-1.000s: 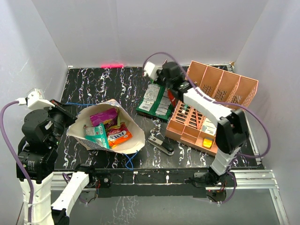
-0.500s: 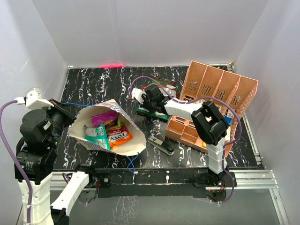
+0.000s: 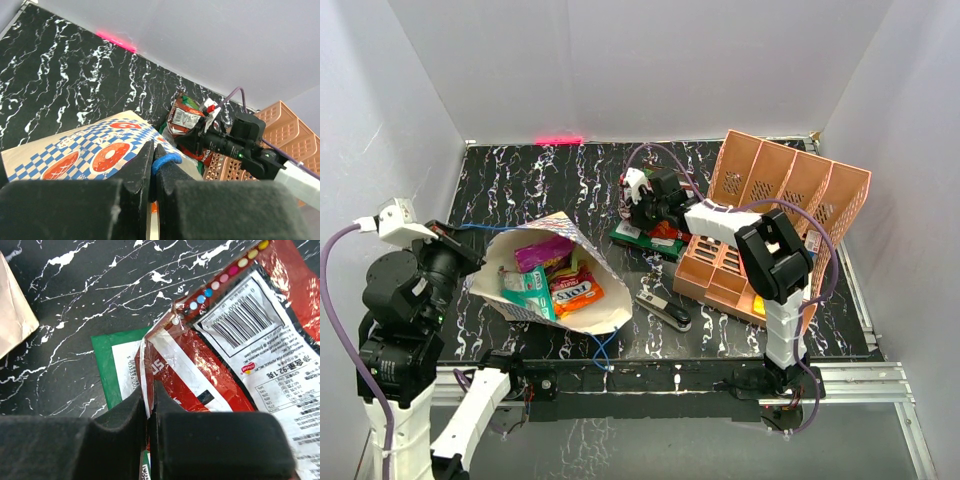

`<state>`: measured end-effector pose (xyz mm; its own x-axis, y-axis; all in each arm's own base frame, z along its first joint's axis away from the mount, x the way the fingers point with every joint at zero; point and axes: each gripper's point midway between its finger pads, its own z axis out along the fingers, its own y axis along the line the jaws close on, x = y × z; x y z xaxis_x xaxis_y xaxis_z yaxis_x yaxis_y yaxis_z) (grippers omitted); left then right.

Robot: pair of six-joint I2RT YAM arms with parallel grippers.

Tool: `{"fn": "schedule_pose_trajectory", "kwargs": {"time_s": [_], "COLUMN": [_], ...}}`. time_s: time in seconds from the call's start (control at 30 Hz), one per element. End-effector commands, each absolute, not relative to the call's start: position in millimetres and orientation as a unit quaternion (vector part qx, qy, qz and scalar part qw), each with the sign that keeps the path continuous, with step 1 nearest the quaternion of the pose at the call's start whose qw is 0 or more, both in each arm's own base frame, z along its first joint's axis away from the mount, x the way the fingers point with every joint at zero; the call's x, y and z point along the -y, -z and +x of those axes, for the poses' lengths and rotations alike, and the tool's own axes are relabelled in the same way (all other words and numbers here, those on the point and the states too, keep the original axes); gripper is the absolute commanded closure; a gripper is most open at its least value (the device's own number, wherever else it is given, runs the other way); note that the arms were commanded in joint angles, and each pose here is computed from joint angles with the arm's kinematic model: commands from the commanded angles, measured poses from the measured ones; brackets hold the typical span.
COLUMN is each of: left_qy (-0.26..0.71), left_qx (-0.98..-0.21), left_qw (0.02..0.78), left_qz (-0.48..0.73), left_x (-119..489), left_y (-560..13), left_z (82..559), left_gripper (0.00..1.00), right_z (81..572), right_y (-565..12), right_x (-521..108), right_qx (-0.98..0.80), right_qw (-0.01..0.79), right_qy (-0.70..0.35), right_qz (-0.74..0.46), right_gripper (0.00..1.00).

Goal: Take the snacks out of the paper bag
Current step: Place the snack at the center of the board.

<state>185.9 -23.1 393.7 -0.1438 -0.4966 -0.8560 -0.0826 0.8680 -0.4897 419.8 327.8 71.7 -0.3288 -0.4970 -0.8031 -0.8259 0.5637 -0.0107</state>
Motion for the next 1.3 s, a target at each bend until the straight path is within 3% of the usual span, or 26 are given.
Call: {"fn": "schedule_pose_trajectory", "kwargs": {"time_s": [0.0, 0.1, 0.3, 0.57, 0.93, 1.27], "left_qy": [0.204, 0.213, 0.233, 0.269, 0.316, 0.316], "left_qx": [-0.698, -0.682, -0.677, -0.654, -0.629, -0.634], "left_qw": [0.669, 0.685, 0.687, 0.7, 0.709, 0.704], "left_qz": [-0.153, -0.142, -0.126, -0.098, -0.03, -0.048], "left_x": [35.2, 37.1, 44.8, 58.6, 84.0, 81.0], "left_y": [-411.3, -411.5, -406.4, -431.2, -449.8, -445.5], "left_z": [179.4, 173.0, 168.1, 170.2, 169.9, 173.3], "left_gripper": [1.0, 1.0, 1.0, 1.0, 1.0, 1.0], "right_z": [406.8, 401.8, 410.0, 382.7, 281.2, 163.3], "right_y": [-59.6, -58.5, -115.9, -177.6, -292.3, -350.8], "right_x": [-349.6, -351.1, -352.9, -322.3, -307.2, -376.6], "right_qx": [-0.798, -0.801, -0.793, -0.776, -0.622, -0.447], "right_qw": [0.359, 0.354, 0.378, 0.429, 0.533, 0.564], "right_qy": [-0.309, -0.324, -0.319, -0.294, -0.346, -0.391], "right_qz": [-0.373, -0.357, -0.357, -0.358, -0.458, -0.574], "right_gripper": [0.9, 0.82, 0.62, 0.25, 0.18, 0.15]}}
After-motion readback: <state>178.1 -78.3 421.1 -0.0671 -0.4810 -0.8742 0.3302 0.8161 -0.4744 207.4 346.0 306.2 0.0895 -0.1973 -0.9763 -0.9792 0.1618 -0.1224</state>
